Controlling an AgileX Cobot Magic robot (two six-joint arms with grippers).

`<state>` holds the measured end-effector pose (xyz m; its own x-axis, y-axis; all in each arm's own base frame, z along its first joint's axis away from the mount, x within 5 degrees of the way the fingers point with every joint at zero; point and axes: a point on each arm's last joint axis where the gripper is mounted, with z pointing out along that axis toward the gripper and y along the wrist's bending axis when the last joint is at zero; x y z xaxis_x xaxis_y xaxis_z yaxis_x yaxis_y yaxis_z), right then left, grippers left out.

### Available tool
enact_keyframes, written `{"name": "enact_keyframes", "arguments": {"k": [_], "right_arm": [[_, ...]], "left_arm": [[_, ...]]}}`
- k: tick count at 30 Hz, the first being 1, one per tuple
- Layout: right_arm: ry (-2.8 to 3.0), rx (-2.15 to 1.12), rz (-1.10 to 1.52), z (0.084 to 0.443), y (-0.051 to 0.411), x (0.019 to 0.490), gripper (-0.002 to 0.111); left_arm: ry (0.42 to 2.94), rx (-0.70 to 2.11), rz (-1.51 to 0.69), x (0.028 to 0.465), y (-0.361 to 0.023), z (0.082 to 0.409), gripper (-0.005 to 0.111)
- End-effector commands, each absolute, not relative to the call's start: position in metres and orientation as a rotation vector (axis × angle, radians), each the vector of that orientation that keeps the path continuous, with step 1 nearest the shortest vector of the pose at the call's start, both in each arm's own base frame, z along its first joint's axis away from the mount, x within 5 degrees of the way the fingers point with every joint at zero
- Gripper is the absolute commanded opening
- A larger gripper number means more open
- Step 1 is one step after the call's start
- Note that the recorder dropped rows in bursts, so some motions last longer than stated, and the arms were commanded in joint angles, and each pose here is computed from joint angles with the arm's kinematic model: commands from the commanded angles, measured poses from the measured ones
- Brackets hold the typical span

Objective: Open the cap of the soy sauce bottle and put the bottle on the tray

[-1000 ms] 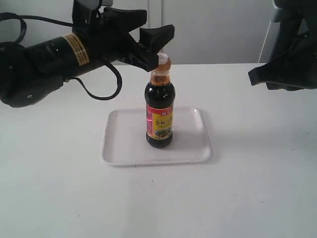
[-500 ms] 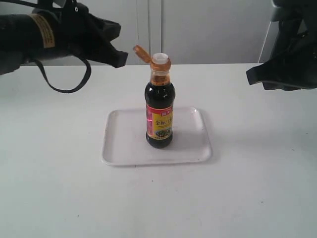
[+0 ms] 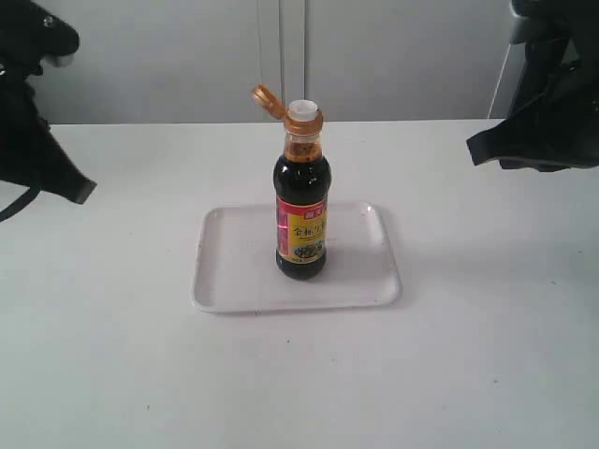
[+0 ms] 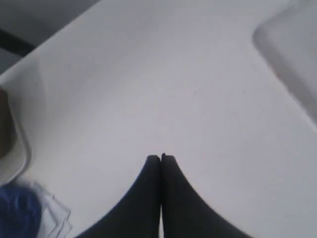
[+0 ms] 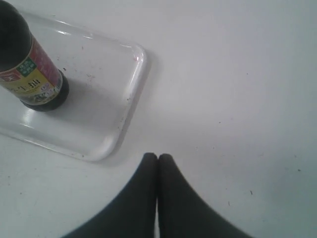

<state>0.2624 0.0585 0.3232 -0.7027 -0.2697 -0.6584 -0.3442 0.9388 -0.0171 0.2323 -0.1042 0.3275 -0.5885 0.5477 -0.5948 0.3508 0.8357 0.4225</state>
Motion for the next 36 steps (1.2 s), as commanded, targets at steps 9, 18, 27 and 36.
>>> {"name": "enact_keyframes", "arguments": {"k": [9,18,27,36], "right_arm": [[2.546,-0.454,-0.069,0.314,0.041,0.253,0.000],[2.455,-0.363,-0.071,0.305,0.037,0.240,0.000],[2.184,-0.251,-0.005,0.324,0.031,0.201,0.000],[1.953,-0.202,0.035,0.335,0.023,0.149,0.000]], "left_arm": [[2.757,0.489,0.258,0.185,-0.090,0.316,0.000],[2.570,0.492,-0.017,0.141,-0.073,0.339,0.000],[2.389,0.476,-0.110,0.113,-0.056,0.324,0.000],[2.238,0.467,-0.183,0.092,-0.044,0.306,0.000]]}}
